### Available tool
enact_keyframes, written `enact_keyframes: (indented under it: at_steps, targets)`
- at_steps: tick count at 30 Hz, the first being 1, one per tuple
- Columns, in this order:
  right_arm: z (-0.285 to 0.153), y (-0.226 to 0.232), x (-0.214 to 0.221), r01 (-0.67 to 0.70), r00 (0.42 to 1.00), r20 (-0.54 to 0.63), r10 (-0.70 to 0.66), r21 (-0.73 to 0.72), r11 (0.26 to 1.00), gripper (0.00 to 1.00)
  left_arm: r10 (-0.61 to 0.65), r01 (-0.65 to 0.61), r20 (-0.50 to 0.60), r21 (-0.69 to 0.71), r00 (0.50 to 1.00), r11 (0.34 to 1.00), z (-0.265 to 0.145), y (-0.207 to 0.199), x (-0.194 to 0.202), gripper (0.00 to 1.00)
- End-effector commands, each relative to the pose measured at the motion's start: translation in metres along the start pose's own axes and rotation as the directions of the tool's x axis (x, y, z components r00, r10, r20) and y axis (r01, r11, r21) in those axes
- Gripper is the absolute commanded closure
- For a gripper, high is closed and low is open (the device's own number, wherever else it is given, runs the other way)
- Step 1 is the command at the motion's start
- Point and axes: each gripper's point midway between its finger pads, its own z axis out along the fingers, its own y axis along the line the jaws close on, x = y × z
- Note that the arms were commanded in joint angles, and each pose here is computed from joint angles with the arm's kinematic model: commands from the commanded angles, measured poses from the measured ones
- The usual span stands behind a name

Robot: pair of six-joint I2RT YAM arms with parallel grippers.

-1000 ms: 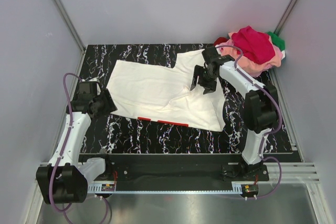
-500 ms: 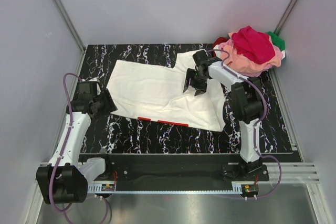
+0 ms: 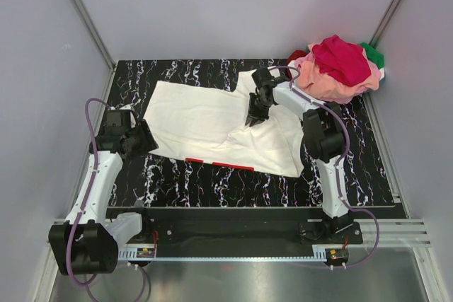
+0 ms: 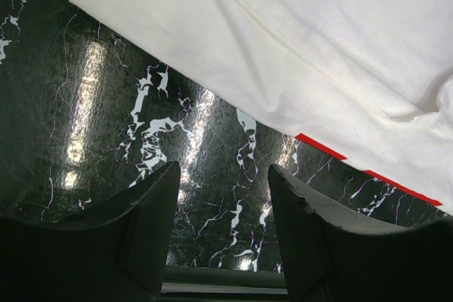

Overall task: Fold and stack the t-shirts
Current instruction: Fold the tshirt

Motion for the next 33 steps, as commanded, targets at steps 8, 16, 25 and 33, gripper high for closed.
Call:
enact_keyframes:
  at_steps: [8, 16, 25, 33]
  targets:
    - [0.004, 0.051, -0.015, 0.037, 0.999, 0.017, -0.035, -0.151, 0.988, 0.98, 0.018, -0.02, 0.036, 0.041, 0.999, 0.999, 0.0, -0.007, -0.008, 0.43]
    - [-0.011, 0.128, -0.078, 0.104, 0.992, 0.109, -0.067, -0.373, 0.922, 0.43, 0.013, -0.014, 0.03, 0.036, 0.999, 0.999, 0.001, -0.005, -0.008, 0.43]
    - [-0.042, 0.072, -0.092, 0.102, 0.972, 0.228, -0.054, -0.208, 0.973, 0.31, 0.014, -0.015, 0.033, 0.036, 0.999, 0.999, 0.0, -0.005, -0.008, 0.43]
    - [-0.078, -0.024, -0.096, 0.003, 0.955, 0.297, 0.001, -0.012, 1.0, 0.32, 0.012, -0.013, 0.032, 0.029, 0.999, 0.999, 0.001, -0.004, -0.008, 0.43]
